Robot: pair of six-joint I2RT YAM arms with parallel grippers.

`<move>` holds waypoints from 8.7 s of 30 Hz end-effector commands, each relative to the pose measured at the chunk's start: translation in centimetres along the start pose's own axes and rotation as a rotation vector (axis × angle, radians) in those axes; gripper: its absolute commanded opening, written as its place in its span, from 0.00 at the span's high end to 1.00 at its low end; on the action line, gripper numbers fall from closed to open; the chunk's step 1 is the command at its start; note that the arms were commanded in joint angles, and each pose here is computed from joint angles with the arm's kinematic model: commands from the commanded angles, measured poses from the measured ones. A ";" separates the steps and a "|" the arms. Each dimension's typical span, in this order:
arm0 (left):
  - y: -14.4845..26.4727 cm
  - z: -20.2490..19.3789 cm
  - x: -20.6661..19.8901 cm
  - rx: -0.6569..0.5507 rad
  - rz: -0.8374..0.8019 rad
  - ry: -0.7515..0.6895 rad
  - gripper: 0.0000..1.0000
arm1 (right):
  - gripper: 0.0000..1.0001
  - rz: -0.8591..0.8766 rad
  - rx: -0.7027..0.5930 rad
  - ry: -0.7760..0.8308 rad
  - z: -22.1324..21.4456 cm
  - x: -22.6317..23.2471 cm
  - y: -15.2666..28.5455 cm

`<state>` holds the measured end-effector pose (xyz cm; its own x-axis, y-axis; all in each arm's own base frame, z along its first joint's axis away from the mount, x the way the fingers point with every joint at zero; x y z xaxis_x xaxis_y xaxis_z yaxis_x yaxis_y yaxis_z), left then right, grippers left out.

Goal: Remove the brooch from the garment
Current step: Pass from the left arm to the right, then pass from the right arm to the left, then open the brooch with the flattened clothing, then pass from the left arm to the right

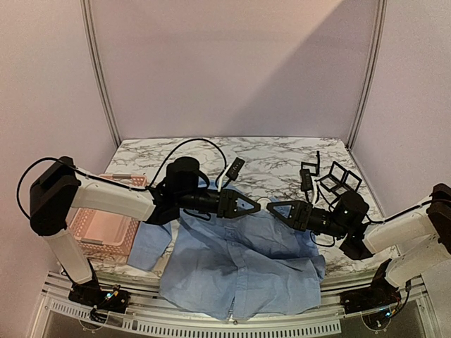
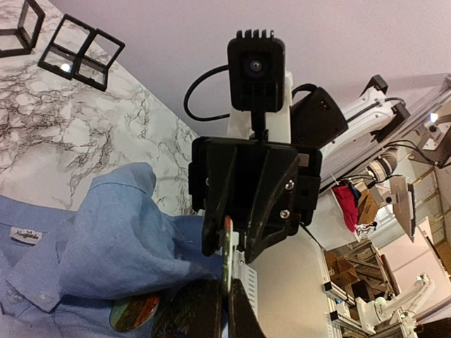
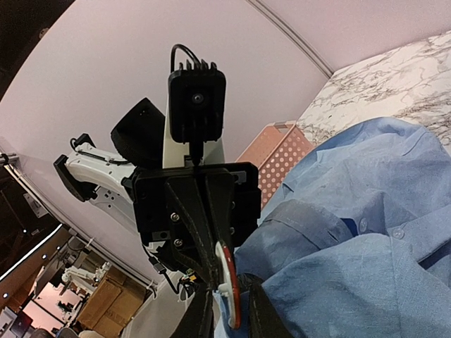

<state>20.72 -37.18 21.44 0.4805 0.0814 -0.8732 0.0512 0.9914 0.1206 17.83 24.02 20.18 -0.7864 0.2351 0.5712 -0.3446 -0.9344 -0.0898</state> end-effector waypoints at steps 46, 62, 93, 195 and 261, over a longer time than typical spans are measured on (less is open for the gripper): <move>2.7 2.0 -1.8 0.176 0.215 -0.277 0.32 | 1.00 -0.001 0.547 0.244 3.6 1.8 -2.3; 1.0 1.2 -0.3 0.241 0.189 -0.195 0.70 | 1.00 0.095 0.592 0.238 3.3 1.7 -3.5; 0.8 0.8 -0.8 0.191 0.124 -0.214 1.00 | 0.50 0.067 0.432 0.197 3.1 1.8 -1.7; -0.1 -1.1 -3.0 0.254 0.061 -0.264 1.00 | 0.93 -0.026 0.401 -0.262 -2.1 -4.2 -4.6; 0.1 0.5 -1.0 0.227 0.139 -0.189 1.00 | 0.63 -0.047 0.342 0.085 1.4 0.4 -1.8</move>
<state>20.54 -36.97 22.02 0.6412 0.2067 -0.7390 0.1438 0.9136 0.3802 18.85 24.68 21.37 -0.7984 0.3259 0.5063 -0.2398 -0.9434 0.2291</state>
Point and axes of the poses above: each gripper's point midway between its finger pads, its own y axis back along the fingers, its own x axis along the line the jaws close on, z = x × y, the point moved 8 cm from there along y, back along the fingers, and after that the axes turned 15 degrees about y, right-handed, at the moved point
